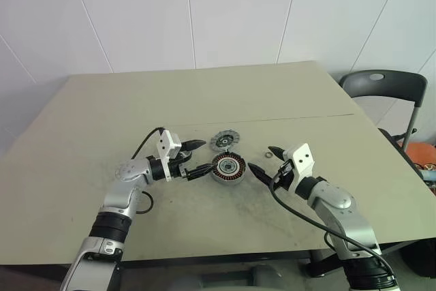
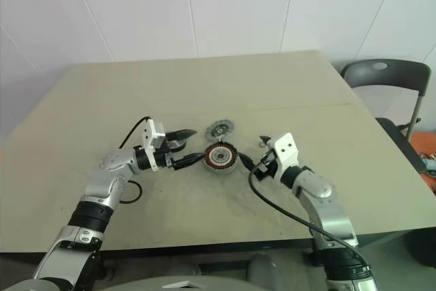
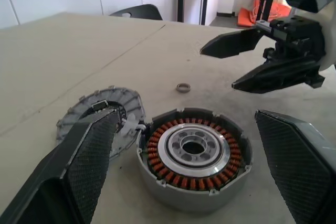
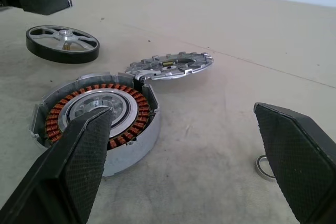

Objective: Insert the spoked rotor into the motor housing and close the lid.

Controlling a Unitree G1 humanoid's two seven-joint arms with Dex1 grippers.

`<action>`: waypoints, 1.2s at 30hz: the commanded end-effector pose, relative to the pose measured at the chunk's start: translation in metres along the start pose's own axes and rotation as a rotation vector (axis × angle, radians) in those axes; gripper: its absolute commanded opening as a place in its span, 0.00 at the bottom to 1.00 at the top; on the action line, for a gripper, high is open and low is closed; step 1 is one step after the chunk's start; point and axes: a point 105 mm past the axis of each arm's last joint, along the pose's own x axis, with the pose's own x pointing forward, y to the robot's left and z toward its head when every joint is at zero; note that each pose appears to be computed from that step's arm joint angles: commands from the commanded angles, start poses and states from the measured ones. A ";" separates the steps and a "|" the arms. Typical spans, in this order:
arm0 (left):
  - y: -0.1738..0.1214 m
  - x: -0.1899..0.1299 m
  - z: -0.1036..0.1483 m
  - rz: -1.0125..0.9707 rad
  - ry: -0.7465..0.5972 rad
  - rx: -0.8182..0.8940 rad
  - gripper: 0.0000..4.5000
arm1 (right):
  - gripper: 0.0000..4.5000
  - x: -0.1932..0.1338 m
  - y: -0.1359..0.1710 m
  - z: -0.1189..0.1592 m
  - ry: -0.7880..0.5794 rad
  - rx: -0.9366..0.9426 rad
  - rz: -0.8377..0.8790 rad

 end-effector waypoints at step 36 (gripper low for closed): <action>-0.002 0.014 0.024 -0.006 -0.060 0.090 0.99 | 1.00 0.028 -0.049 -0.046 0.331 0.110 -0.260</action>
